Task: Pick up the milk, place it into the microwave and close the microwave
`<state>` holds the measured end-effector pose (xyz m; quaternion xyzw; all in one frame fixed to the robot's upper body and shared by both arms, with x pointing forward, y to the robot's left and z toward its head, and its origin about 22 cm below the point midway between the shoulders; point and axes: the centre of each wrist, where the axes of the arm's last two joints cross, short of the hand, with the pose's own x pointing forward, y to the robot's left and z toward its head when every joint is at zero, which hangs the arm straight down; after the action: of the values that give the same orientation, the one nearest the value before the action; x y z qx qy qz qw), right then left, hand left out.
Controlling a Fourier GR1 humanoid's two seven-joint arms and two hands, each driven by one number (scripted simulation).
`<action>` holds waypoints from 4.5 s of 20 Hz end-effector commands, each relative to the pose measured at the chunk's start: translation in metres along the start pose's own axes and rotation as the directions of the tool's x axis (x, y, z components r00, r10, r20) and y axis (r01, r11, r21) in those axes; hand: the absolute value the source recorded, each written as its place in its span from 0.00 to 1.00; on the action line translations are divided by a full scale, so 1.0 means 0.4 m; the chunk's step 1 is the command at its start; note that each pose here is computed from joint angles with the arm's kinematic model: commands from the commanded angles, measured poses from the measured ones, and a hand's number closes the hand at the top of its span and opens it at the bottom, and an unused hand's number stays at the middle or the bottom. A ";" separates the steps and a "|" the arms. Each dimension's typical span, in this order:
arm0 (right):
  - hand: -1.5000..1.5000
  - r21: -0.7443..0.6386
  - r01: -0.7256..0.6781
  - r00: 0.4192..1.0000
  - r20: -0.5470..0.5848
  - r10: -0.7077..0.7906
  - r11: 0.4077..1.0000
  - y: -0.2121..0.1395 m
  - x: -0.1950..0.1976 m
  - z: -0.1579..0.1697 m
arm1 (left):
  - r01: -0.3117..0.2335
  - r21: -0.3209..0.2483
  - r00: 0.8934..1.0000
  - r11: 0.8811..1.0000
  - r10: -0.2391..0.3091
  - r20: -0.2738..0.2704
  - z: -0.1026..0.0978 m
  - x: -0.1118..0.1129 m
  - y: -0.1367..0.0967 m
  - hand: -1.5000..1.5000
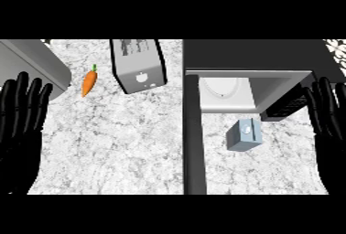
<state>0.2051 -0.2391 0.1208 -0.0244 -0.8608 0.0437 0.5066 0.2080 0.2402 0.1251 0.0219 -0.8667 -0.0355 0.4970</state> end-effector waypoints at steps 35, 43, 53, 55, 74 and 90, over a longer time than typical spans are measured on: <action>0.00 0.051 0.201 0.968 -0.167 -0.190 0.978 0.172 -0.069 -0.013 | -0.178 0.012 0.975 0.984 0.178 -0.132 0.256 0.022 0.046 0.00; 0.00 -0.012 0.139 0.961 -0.239 -0.138 0.990 0.080 -0.171 0.031 | -0.150 0.013 0.978 0.989 0.150 -0.143 0.275 0.082 0.062 0.00; 0.00 -0.001 0.088 0.962 -0.261 -0.085 0.996 0.048 -0.284 0.142 | -0.159 0.012 0.978 0.987 0.159 -0.136 0.285 0.073 0.074 0.00; 0.00 0.008 0.082 0.960 -0.271 -0.077 0.997 0.065 -0.336 0.123 | -0.162 0.004 0.977 0.987 0.161 -0.138 0.281 0.066 0.091 0.00; 0.00 0.029 0.035 0.962 -0.273 -0.025 0.999 -0.007 -0.519 0.148 | -0.165 0.001 0.977 0.986 0.164 -0.139 0.265 0.064 0.069 0.00; 0.00 0.104 0.200 0.922 -0.355 -0.151 0.974 -0.095 -0.616 0.210 | -0.177 0.002 0.974 0.984 0.175 -0.141 0.312 0.072 0.084 0.00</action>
<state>0.2578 -0.3032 -0.1224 -0.0208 -0.7675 0.0402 0.6395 0.0862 0.2755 0.0923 -0.0530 -0.8295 0.0057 0.5559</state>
